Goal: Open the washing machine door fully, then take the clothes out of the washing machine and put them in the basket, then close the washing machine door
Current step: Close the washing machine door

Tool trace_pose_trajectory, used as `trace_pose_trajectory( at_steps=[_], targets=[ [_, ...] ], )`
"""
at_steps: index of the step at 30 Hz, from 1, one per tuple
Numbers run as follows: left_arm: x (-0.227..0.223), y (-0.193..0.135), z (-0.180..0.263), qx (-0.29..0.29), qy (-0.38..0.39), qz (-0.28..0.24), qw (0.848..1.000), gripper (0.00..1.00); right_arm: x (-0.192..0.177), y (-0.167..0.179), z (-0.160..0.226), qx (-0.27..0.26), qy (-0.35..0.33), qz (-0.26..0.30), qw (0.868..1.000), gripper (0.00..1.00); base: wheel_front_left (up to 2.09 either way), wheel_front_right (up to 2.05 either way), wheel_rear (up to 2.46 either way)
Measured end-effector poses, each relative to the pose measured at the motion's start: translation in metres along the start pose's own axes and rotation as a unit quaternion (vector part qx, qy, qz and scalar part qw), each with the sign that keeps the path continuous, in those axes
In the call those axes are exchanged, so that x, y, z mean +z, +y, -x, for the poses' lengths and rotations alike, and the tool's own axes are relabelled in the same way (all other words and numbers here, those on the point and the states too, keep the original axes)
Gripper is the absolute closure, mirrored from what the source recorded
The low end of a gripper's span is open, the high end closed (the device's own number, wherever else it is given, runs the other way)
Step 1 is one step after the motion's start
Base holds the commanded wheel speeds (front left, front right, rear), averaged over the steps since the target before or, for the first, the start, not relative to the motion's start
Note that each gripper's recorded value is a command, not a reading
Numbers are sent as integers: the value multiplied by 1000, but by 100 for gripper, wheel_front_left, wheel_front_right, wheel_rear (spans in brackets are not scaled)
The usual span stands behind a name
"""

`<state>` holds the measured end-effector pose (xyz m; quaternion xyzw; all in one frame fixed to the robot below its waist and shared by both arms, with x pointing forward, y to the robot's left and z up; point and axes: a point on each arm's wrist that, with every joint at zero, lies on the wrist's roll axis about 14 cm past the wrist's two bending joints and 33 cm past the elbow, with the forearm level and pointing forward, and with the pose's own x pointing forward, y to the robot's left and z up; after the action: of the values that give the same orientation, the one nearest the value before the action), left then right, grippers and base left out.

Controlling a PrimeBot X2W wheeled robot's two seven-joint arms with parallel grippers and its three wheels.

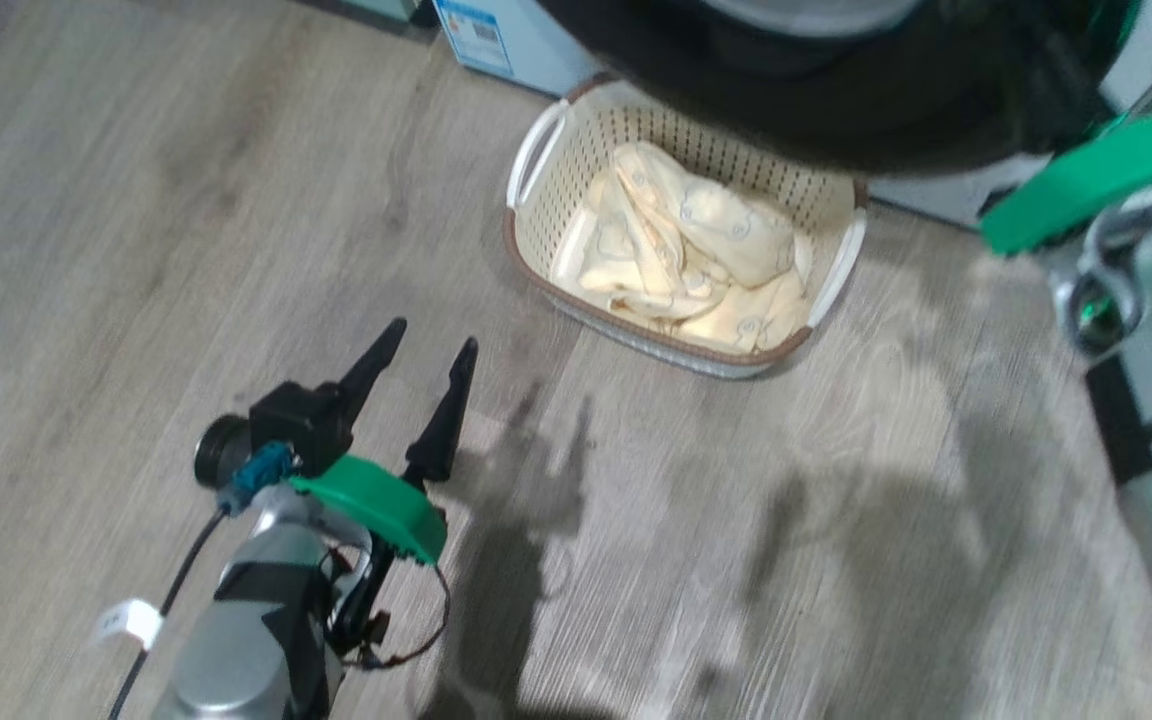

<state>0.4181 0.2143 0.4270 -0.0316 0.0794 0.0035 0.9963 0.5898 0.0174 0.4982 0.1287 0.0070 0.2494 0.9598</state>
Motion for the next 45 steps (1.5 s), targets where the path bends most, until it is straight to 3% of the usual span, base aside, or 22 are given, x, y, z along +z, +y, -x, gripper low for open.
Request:
trace_pose_trajectory(
  at_steps=[15, 25, 39, 45],
  targets=[
    [-14, -3, -37, -7, 10, 1, 1000, 0, 11, -46, -48, -39, -21, 2, 999, 100, 0, 0, 0],
    [-24, -4, -45, -8, 20, 4, 1000, 0, -2, -65, -55, -60, -15, -12, 998, 100, 0, 0, 0],
    [-19, -4, -50, -7, 12, 3, 1000, 0, -1, -67, -60, -65, -19, -17, 998, 100, 0, 0, 0],
    [-8, -3, -47, -6, 0, 3, 1000, 0, 14, -50, -59, -43, -27, -10, 999, 100, 0, 0, 0]
  ],
)
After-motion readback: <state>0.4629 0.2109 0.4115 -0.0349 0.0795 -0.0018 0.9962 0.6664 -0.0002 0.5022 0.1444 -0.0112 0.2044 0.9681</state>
